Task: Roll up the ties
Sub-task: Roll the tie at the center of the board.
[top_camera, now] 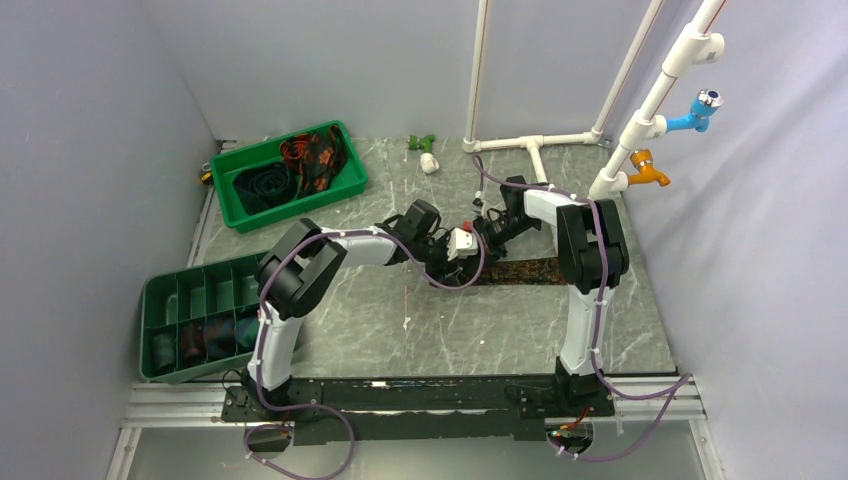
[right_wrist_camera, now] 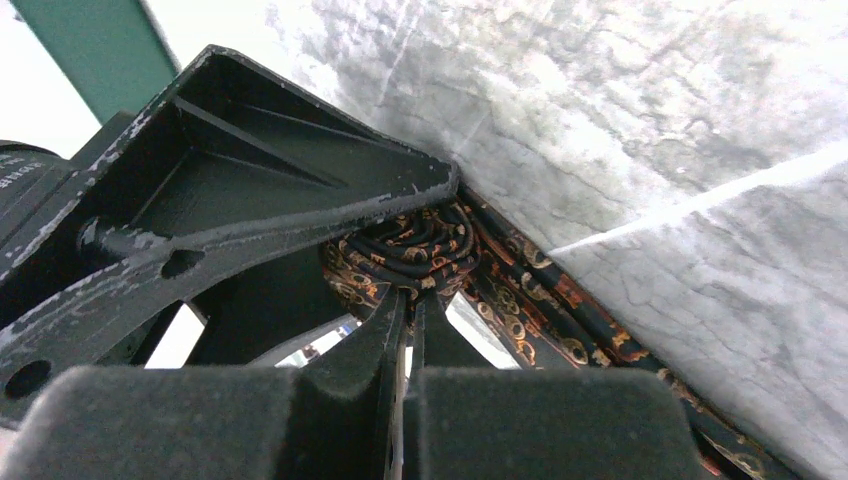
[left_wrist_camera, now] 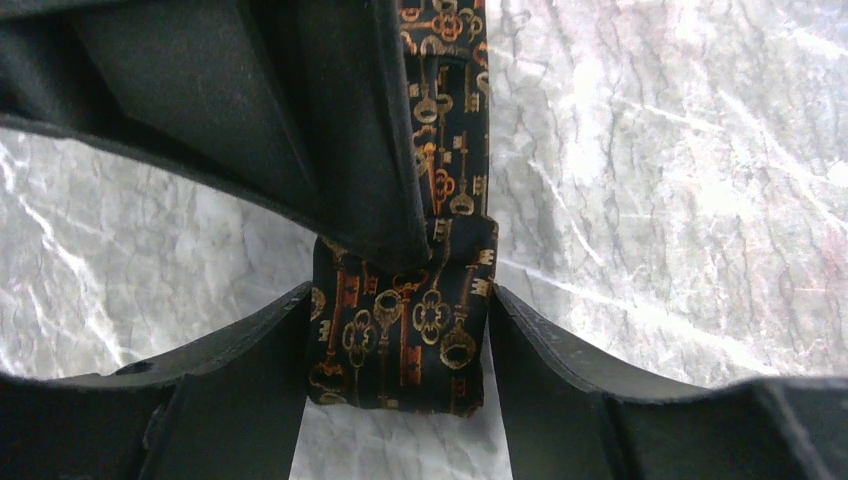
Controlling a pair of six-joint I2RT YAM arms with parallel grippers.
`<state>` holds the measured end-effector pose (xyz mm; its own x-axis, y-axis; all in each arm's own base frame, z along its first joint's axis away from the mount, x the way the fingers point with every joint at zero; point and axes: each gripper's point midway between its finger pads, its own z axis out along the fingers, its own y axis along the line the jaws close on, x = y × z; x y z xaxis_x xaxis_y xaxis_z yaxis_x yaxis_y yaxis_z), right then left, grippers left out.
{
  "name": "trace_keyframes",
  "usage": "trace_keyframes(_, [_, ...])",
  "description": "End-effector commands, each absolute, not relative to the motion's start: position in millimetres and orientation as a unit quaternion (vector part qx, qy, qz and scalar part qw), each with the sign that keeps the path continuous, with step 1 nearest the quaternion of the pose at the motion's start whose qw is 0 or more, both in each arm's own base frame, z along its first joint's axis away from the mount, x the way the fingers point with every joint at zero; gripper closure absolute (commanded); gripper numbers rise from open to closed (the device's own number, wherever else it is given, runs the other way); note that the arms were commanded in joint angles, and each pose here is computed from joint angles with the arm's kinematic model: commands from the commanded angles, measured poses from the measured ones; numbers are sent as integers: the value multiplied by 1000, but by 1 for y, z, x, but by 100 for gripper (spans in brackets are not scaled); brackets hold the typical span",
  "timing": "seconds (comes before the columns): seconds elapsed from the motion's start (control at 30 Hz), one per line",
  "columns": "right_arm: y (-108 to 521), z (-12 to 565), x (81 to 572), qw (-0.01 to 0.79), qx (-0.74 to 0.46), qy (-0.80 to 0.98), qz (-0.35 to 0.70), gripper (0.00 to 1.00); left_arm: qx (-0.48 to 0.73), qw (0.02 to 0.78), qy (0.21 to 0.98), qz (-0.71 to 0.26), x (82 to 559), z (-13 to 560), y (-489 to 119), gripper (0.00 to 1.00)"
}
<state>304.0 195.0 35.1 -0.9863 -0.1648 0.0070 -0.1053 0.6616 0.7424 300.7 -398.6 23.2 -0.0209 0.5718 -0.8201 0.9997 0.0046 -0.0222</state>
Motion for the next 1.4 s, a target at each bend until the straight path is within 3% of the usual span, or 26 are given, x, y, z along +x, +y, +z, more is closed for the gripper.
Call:
trace_keyframes(0.0, [162, -14, 316, 14, 114, -951, -286, 100, 616, 251, 643, -380, 269, -15, -393, 33])
trace_keyframes(0.17, [152, -21, 313, 18, 126, -958, -258, 100, 607, 293, 615, -410, 274, -7, -410, 33])
trace_keyframes(0.53, [140, -30, 309, 19, 140, -967, -212, 100, 561, 323, 609, -458, 267, -11, -418, 46])
trace_keyframes(0.77, [157, -33, 306, 21, 147, -963, -226, 100, 536, 329, 619, -470, 272, -2, -427, 38])
trace_keyframes(0.93, [160, -36, 308, 18, 150, -963, -223, 100, 550, 324, 614, -463, 265, -15, -419, 39])
trace_keyframes(1.0, [161, -38, 309, 20, 153, -963, -222, 100, 545, 320, 619, -467, 263, -20, -417, 43])
trace_keyframes(1.17, [173, -30, 310, 14, 156, -955, -252, 100, 546, 314, 655, -418, 268, -30, -405, 69])
trace_keyframes(1.27, [185, -12, 311, 10, 154, -944, -291, 99, 562, 276, 689, -365, 260, -45, -377, 73])
trace_keyframes(1.37, [188, 10, 317, -2, 147, -935, -323, 80, 580, 241, 719, -297, 255, -62, -343, 71])
